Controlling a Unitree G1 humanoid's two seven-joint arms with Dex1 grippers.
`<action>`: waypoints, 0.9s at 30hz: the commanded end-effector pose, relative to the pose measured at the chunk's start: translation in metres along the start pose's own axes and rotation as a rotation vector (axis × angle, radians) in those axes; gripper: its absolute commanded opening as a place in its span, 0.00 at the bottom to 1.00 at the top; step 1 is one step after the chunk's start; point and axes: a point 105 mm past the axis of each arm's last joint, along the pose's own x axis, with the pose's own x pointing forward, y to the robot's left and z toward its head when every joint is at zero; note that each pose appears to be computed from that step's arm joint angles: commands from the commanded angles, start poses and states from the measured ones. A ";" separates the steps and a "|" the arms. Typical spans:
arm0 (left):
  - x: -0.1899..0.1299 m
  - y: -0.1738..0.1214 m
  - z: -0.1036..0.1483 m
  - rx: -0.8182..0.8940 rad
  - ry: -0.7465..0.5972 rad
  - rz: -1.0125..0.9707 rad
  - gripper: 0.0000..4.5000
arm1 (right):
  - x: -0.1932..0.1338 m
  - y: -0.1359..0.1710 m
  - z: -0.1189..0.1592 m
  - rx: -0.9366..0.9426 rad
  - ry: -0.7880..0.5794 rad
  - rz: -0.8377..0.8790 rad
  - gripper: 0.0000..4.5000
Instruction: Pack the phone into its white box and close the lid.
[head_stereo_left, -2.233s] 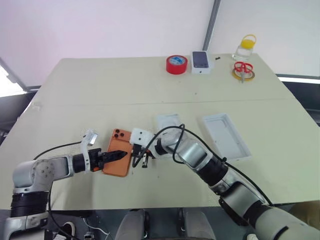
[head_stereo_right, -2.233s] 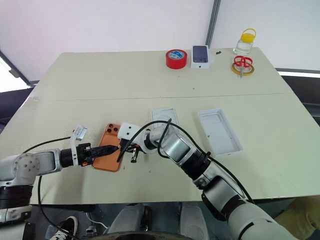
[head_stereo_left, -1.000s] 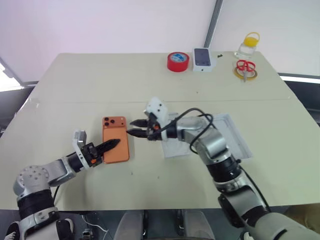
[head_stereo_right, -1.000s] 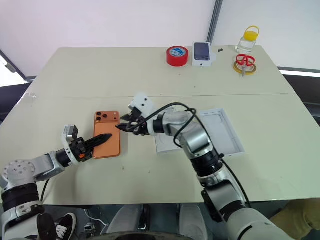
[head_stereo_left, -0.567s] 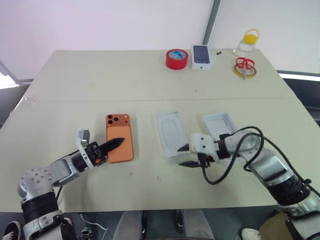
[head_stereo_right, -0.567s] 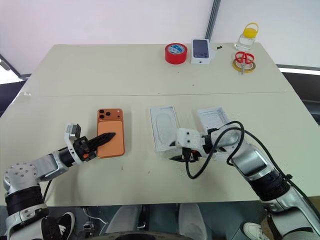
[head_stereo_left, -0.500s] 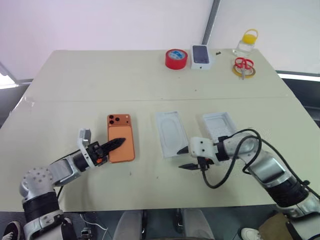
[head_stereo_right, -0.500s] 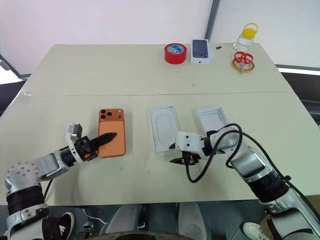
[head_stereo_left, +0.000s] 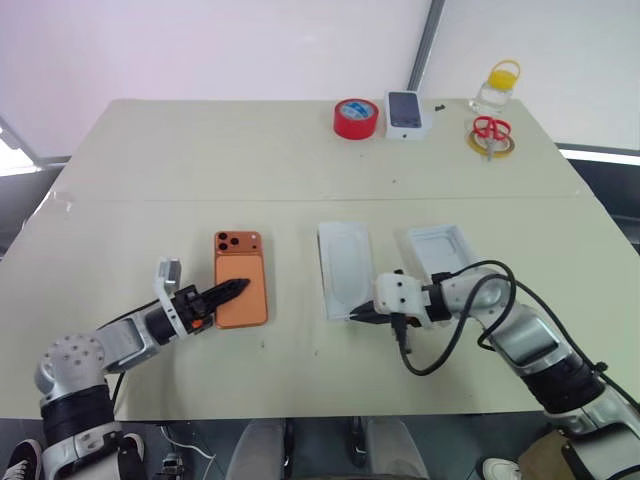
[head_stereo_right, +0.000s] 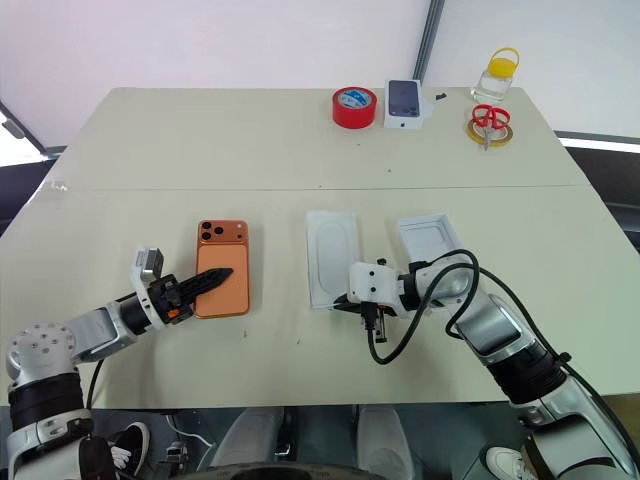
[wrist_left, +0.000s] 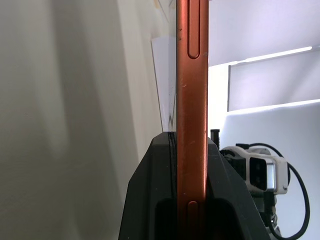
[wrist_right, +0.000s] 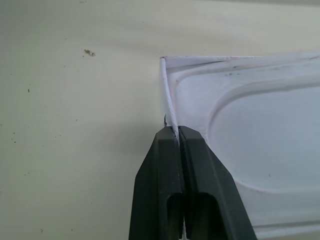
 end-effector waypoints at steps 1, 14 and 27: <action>0.005 -0.013 0.005 0.045 -0.007 -0.052 0.00 | -0.004 -0.008 0.016 -0.031 -0.050 -0.032 0.02; 0.014 -0.030 0.021 0.027 -0.052 -0.126 0.00 | 0.042 -0.020 0.052 -0.104 -0.114 -0.103 0.02; 0.006 -0.018 0.031 0.027 -0.100 -0.074 0.00 | 0.044 -0.014 0.068 -0.013 -0.180 -0.079 0.45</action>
